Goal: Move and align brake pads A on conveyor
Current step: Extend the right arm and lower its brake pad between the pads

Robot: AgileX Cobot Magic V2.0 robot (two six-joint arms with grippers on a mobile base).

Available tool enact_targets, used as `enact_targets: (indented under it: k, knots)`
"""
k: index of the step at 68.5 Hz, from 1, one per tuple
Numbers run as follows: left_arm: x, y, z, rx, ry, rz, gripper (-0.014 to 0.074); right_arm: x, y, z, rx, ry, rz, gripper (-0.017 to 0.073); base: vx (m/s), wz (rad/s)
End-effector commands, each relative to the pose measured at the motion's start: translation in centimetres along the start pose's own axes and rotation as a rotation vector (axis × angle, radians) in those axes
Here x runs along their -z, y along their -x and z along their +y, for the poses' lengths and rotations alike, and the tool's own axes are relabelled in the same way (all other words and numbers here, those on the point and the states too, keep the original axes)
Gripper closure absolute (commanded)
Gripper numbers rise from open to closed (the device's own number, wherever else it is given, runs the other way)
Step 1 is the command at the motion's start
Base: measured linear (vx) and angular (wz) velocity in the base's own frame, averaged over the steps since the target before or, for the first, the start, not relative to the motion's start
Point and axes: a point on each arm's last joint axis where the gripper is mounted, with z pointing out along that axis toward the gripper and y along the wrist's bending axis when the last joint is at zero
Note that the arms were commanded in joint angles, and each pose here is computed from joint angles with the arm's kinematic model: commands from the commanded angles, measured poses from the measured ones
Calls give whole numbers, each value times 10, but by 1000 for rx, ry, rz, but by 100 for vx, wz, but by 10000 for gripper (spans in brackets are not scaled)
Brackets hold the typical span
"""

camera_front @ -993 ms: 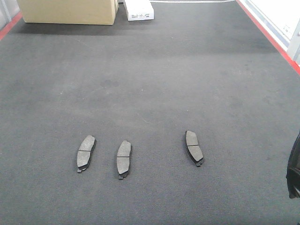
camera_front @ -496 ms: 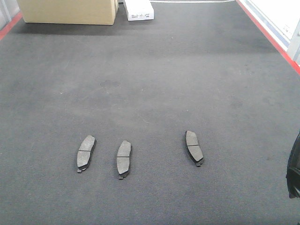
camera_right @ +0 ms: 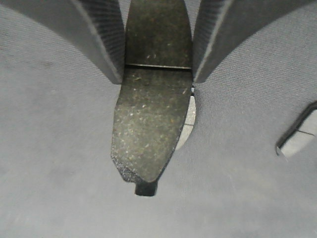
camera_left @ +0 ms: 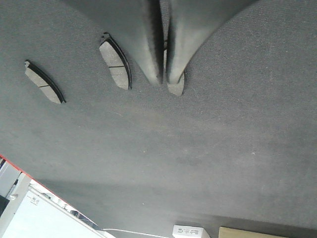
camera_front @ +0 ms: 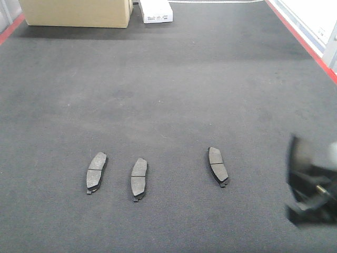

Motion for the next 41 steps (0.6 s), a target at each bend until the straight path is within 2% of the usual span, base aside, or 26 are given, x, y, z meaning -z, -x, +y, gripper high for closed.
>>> enact_targets:
  k: [1,14,28,34,41]
  knots:
    - [2,11,-5,-9,-45,-56,601,-20,33,6,-20,30,-48,511,0,0]
    - [2,11,-5,-9,-45,-56,601,-74,49,16,-87,61,53,508,0,0]
    - [2,11,-5,-9,-45,-56,601,-125,54,55,-45,153,149,503,0,0]
    - [2,11,-5,-9,-45,-56,601,-147,59,68,-87,171,200,500,0,0]
    - [2,11,-5,-9,-45,-56,601,-170,65,76,-173,174,262,496,0,0]
